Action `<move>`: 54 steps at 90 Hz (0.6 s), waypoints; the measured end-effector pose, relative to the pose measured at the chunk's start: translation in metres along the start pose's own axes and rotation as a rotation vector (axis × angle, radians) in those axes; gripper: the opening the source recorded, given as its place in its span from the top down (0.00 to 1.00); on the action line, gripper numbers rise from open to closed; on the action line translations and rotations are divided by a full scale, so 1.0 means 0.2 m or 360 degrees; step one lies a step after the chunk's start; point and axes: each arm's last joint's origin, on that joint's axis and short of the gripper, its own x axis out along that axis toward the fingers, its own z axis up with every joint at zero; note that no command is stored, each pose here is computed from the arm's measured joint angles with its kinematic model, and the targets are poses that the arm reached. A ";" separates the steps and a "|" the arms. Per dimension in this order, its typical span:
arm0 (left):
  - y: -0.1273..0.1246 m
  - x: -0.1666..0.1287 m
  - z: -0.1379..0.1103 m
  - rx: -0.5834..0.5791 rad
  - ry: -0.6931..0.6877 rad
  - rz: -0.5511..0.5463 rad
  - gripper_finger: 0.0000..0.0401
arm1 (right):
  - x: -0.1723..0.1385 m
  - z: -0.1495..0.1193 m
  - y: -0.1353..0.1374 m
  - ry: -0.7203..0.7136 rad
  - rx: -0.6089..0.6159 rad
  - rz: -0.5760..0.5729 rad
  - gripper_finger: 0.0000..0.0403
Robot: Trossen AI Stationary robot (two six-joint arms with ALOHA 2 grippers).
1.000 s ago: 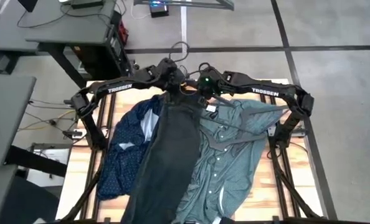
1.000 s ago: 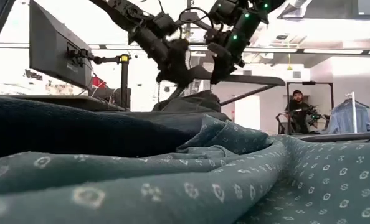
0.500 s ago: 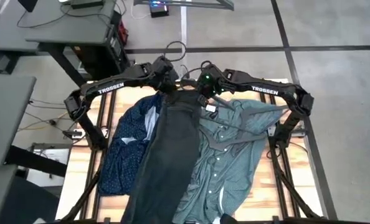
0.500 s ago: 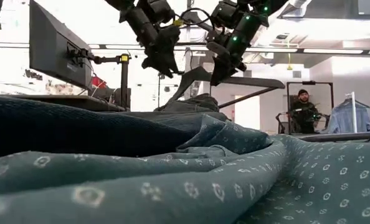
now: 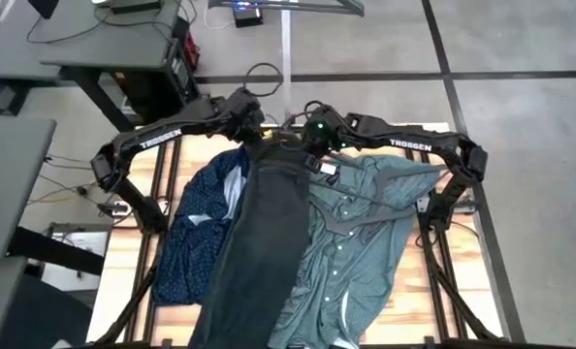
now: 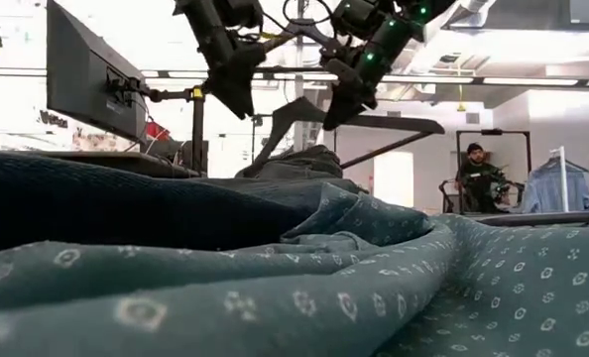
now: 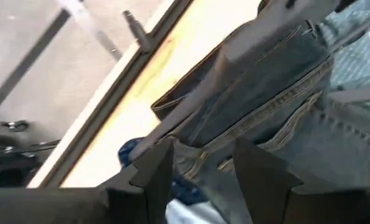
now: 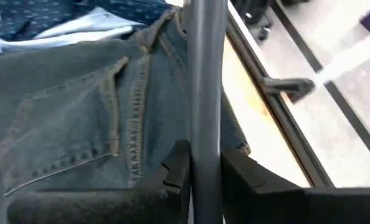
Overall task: Hang clothes
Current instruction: Hang the black pants on the rack
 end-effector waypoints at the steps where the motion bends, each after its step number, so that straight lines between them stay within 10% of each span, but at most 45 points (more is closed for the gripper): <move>1: 0.00 -0.01 0.00 0.0000 -0.0004 -0.0001 0.62 | 0.01 0.00 0.00 0.0003 -0.0002 0.0003 0.89; 20: -0.01 -0.05 -0.02 -0.0077 0.0005 -0.0042 0.62 | 0.09 -0.04 0.01 0.0089 0.0004 0.0024 0.90; 54: -0.24 0.21 -0.22 -0.0751 -0.0140 -0.0045 0.62 | 0.08 -0.04 -0.05 0.0085 0.0081 0.0001 0.90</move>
